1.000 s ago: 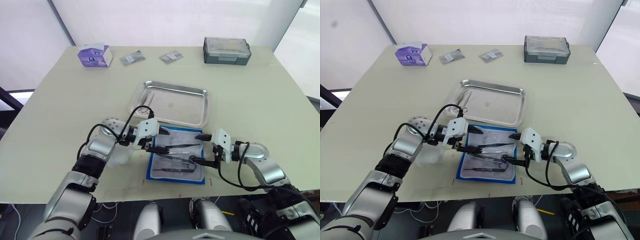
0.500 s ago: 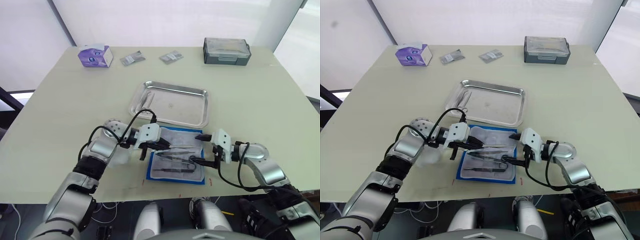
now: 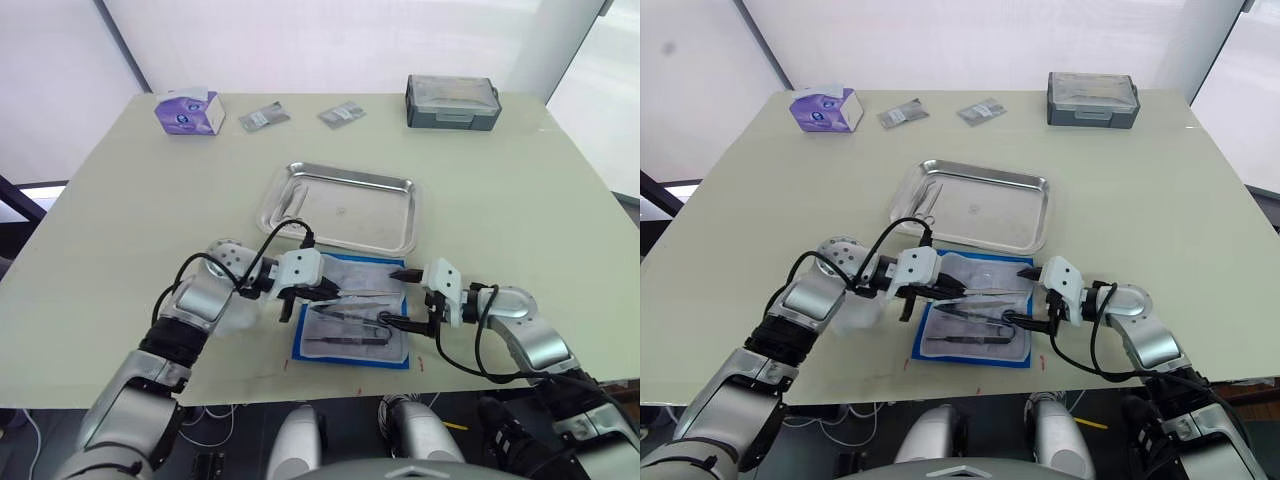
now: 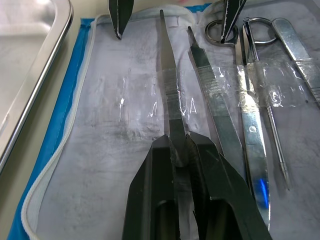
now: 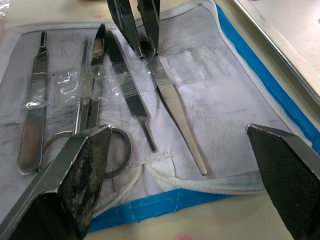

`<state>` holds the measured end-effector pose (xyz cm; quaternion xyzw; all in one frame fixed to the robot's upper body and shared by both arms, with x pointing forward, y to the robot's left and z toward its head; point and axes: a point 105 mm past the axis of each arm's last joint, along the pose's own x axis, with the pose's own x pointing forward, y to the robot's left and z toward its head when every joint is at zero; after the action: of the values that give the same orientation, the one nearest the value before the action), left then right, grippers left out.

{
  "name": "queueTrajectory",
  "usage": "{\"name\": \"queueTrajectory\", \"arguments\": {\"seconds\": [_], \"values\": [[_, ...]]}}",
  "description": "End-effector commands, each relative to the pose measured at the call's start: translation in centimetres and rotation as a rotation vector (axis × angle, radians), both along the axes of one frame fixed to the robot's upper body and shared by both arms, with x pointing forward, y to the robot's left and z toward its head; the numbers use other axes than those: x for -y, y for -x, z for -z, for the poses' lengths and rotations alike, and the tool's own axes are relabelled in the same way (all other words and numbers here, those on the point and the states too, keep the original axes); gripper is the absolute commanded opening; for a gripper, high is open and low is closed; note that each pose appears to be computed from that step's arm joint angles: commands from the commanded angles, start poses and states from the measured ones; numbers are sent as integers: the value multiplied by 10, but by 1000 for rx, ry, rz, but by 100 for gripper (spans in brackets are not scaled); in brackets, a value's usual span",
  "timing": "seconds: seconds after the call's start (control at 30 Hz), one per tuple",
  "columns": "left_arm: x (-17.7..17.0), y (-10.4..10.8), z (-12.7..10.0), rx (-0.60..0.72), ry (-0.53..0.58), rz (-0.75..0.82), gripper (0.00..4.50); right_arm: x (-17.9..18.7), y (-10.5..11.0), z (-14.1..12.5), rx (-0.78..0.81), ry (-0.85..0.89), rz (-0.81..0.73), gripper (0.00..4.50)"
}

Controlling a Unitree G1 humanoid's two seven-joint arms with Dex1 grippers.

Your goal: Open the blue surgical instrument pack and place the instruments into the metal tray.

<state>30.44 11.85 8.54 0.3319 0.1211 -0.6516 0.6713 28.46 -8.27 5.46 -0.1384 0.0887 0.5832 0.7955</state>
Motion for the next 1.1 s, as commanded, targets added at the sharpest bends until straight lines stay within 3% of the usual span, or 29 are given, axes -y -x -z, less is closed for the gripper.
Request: {"name": "queueTrajectory", "arguments": {"seconds": [0.03,0.37,1.1], "values": [[-11,1,0,-10,-38,-48,4,7,18,48,-164,129,6,450],[-25,-2,-17,14,-31,-112,4,8,16,48,-167,131,2,450],[-45,5,-47,4,-37,-101,4,7,14,48,-164,130,-2,450]]}}
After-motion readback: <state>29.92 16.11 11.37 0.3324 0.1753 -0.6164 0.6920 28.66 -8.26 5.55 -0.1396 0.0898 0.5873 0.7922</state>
